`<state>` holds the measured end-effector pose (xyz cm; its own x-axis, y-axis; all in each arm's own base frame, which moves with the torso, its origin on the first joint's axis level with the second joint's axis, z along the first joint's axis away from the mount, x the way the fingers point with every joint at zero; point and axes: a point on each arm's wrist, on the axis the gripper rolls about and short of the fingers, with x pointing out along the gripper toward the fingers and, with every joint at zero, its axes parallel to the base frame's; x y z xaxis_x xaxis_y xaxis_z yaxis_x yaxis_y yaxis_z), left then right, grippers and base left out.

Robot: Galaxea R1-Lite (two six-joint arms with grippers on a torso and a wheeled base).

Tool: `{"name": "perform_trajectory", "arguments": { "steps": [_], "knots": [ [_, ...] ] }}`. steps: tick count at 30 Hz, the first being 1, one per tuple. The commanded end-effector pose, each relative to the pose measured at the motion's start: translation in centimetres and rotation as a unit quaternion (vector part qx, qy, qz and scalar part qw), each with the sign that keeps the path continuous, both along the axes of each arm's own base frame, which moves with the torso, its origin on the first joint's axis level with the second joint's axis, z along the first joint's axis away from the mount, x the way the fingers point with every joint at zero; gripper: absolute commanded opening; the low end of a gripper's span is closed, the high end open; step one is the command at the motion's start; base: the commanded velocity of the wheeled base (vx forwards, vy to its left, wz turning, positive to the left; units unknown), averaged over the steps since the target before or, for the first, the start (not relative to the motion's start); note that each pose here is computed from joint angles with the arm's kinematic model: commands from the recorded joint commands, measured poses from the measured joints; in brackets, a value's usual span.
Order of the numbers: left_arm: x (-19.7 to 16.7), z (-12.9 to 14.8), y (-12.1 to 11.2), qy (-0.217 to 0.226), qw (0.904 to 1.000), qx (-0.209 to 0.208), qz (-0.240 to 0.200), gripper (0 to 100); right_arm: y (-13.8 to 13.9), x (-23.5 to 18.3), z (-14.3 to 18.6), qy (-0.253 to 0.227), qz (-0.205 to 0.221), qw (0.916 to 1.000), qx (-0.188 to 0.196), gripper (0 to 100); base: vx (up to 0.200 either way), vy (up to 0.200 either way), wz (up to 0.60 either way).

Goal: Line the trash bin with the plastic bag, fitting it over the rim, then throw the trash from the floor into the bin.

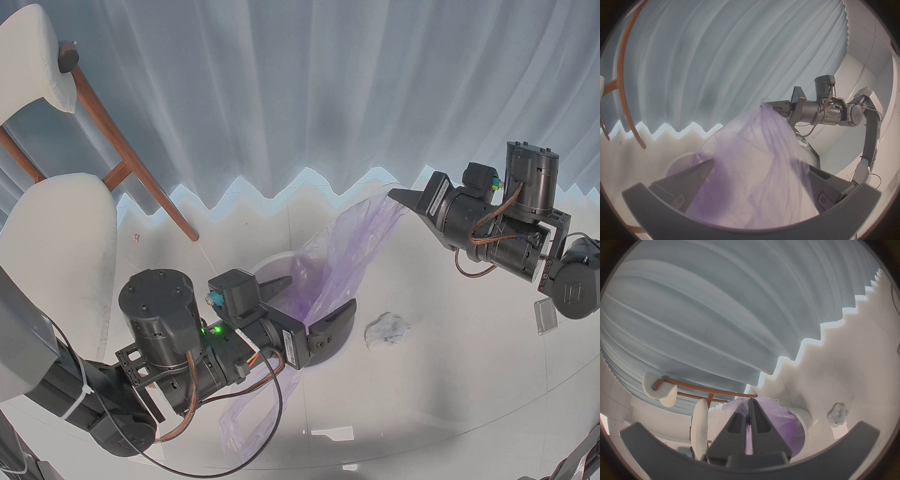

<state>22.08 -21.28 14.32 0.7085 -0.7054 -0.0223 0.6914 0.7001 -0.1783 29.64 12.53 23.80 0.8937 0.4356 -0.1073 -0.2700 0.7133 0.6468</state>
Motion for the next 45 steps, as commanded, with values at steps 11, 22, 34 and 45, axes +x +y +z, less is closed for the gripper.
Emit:
{"name": "perform_trajectory", "arguments": {
  "steps": [11,22,34,45],
  "knots": [
    [-2.9,4.1,3.6,0.003,1.0,0.004,0.008,100,-2.5,0.3,-1.2,0.011,-0.003,0.9997,0.024,0,0.0,0.0,0.0],
    [-4.9,2.8,5.7,0.078,0.9942,0.073,0.01,100,-2.4,3.3,-5.3,0.007,-0.013,0.9996,0.022,0,0.0,0.0,0.0],
    [-4.1,-1.0,4.6,0.137,0.9818,0.132,0.004,100,-3.4,3.3,-4.0,-0.017,-0.026,0.999,0.033,0,0.0,0.0,0.0],
    [-2.5,-4.4,3.1,0.154,0.9771,0.146,0.005,100,-3.3,2.5,-3.2,-0.027,-0.021,0.9988,0.036,0,0.0,0.0,0.0]
  ]
}}
